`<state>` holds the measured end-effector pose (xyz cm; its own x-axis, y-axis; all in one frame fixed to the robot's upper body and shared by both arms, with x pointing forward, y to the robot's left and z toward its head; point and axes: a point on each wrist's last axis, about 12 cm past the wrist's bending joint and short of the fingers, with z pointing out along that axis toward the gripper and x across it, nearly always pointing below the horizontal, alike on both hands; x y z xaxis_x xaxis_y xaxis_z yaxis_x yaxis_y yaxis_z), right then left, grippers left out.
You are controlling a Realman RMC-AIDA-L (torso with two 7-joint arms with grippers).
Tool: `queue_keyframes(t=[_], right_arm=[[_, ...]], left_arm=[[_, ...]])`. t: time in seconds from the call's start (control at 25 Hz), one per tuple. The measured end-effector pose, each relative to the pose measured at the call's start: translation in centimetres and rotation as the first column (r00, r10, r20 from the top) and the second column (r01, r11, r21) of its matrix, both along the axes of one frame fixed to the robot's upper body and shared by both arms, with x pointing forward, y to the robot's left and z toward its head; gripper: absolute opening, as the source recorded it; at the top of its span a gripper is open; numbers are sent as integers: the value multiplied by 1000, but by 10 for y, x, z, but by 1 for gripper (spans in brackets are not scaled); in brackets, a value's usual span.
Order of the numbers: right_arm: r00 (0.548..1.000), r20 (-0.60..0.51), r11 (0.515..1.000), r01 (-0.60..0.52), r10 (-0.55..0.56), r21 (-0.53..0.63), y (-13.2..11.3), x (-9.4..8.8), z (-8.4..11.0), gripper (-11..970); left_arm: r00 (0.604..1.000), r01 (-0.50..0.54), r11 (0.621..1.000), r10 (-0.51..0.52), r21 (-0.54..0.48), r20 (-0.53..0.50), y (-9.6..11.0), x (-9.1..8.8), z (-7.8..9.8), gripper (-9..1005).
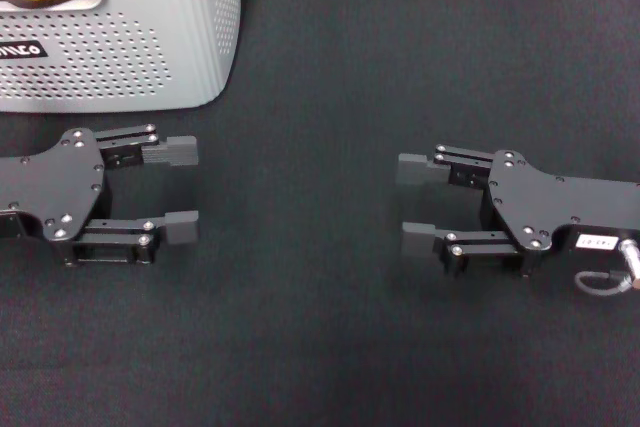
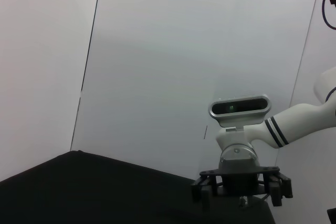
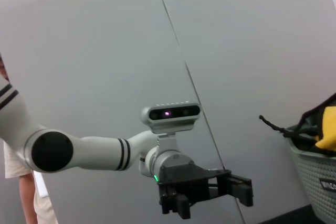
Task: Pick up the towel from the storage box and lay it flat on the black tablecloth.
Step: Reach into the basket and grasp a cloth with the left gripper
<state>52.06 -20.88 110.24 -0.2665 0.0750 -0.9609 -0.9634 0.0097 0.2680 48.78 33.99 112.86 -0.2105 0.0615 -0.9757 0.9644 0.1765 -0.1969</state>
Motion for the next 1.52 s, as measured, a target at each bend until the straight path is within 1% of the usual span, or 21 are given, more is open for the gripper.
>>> queue_keyframes(t=[0.44, 0.52, 0.64, 0.72, 0.8, 0.84, 0.88, 0.96, 1.04, 1.08, 1.12, 1.16, 1.24, 1.28, 1.4, 1.48, 1.52], right_arm=[[1000, -3, 1000, 17, -17, -9, 2, 2, -2, 790], [1000, 2, 999, 27, -27, -17, 3, 3, -3, 790], [998, 15, 998, 54, -53, -37, 3, 5, -6, 790], [997, 18, 996, 73, -72, -51, 4, 7, -8, 790], [996, 18, 994, 86, -85, -62, 3, 6, -11, 790], [995, 17, 993, 95, -94, -65, 3, 5, -14, 790], [995, 13, 992, 103, -102, -68, 2, 3, -16, 790], [992, 5, 989, 127, -127, -72, -1, -2, -23, 790], [989, -2, 986, 149, -149, -78, -3, -6, -28, 790], [987, -7, 984, 158, -159, -82, -3, -7, -30, 790], [986, -10, 983, 165, -167, -85, -4, -9, -32, 790], [985, -16, 981, 171, -173, -86, -5, -10, -34, 789], [983, -24, 979, 182, -184, -90, -7, -13, -37, 789], [982, -27, 978, 186, -189, -91, -8, -14, -38, 789], [977, -26, 972, 210, -213, -101, -10, -16, -43, 789], [975, -25, 971, 216, -220, -105, -10, -16, -43, 789], [974, -24, 969, 223, -227, -111, -11, -15, -44, 789]], left_arm=[[1000, -9, 1000, 9, 2, -1, 1, -2, -2, 794], [999, -27, 1000, 27, -13, 18, 0, 1, 1, 791], [993, -94, 995, 96, -34, 71, 0, 15, 16, 786], [980, -164, 986, 165, -24, 111, 0, 30, 35, 783], [952, -257, 966, 252, 2, 173, 0, 46, 62, 780], [942, -279, 960, 272, 9, 194, -1, 49, 69, 778], [908, -351, 936, 333, 28, 254, -3, 57, 87, 777], [844, -466, 882, 421, 66, 333, -5, 69, 110, 774], [792, -554, 824, 478, 116, 380, -8, 81, 125, 770], [763, -597, 789, 503, 145, 406, -11, 89, 134, 769], [742, -632, 754, 522, 179, 421, -12, 96, 140, 767], [718, -669, 710, 543, 219, 435, -13, 104, 147, 766], [689, -717, 634, 580, 290, 435, -12, 115, 156, 763], [672, -739, 585, 607, 333, 425, -10, 120, 159, 761], [620, -775, 455, 679, 438, 393, -1, 124, 159, 756], [582, -787, 391, 728, 478, 363, 4, 122, 158, 753], [567, -788, 371, 747, 491, 346, 6, 121, 156, 752]])
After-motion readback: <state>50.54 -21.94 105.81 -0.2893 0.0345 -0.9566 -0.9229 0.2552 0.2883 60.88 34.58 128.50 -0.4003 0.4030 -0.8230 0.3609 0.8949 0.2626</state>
